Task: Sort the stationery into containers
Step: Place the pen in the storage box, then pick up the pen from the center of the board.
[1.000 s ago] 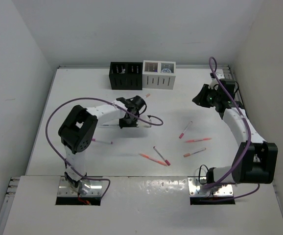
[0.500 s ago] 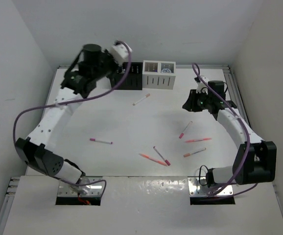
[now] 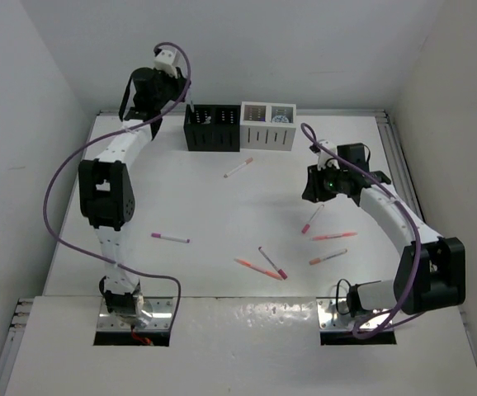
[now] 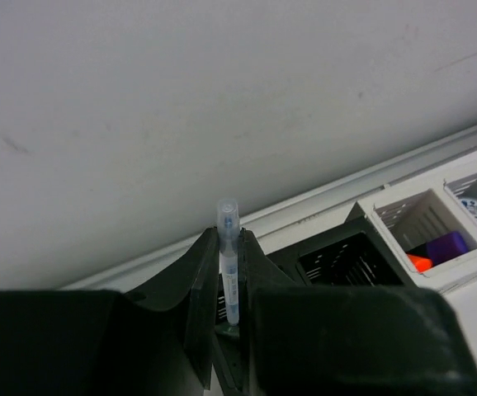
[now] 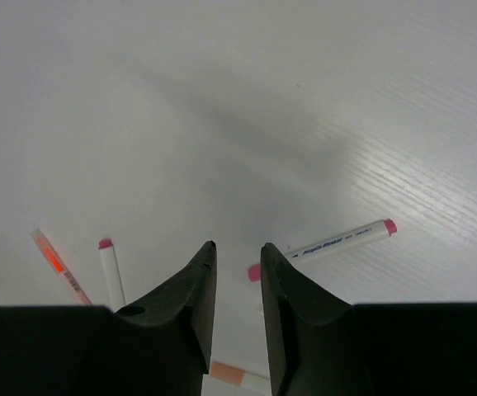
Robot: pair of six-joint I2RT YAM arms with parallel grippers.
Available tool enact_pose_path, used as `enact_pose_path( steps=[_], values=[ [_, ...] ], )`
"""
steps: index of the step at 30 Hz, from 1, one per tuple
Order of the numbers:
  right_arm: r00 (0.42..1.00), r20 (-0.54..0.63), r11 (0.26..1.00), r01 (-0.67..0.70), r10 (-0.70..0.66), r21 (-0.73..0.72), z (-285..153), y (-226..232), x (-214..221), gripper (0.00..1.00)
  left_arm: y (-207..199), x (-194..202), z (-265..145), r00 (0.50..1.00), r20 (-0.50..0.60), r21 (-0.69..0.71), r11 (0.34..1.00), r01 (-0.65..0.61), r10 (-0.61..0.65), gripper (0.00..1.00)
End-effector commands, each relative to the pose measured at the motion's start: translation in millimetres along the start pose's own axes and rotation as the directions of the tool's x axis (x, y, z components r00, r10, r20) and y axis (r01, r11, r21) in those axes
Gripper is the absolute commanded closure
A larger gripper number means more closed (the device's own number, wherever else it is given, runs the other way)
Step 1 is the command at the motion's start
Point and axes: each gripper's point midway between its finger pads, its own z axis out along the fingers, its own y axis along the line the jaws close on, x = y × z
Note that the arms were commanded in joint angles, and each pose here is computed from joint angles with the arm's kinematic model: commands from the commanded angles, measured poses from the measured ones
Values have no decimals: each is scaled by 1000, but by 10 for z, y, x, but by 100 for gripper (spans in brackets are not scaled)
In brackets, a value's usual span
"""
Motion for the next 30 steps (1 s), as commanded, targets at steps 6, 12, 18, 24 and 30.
enact_pose_path(
  steps=[6,12,18,24,30],
  values=[
    [994,1,992,106,-106,-70,-102,146,-267,70,-150,-194,238,987,159,70,997,15,-26,100],
    [968,-71,964,230,-241,-131,-37,356,-217,68,-191,137,192,996,76,92,995,41,-48,55],
    [869,-205,887,408,-450,-217,187,774,230,69,-4,-349,-131,989,119,49,995,88,-93,0],
    [747,-264,784,521,-610,-338,332,1375,480,69,128,-1078,-832,996,87,-25,999,24,-21,0],
    [647,-423,772,490,-634,-406,486,1877,796,72,267,-1011,-1873,991,-101,-155,982,-107,92,0]
  ],
)
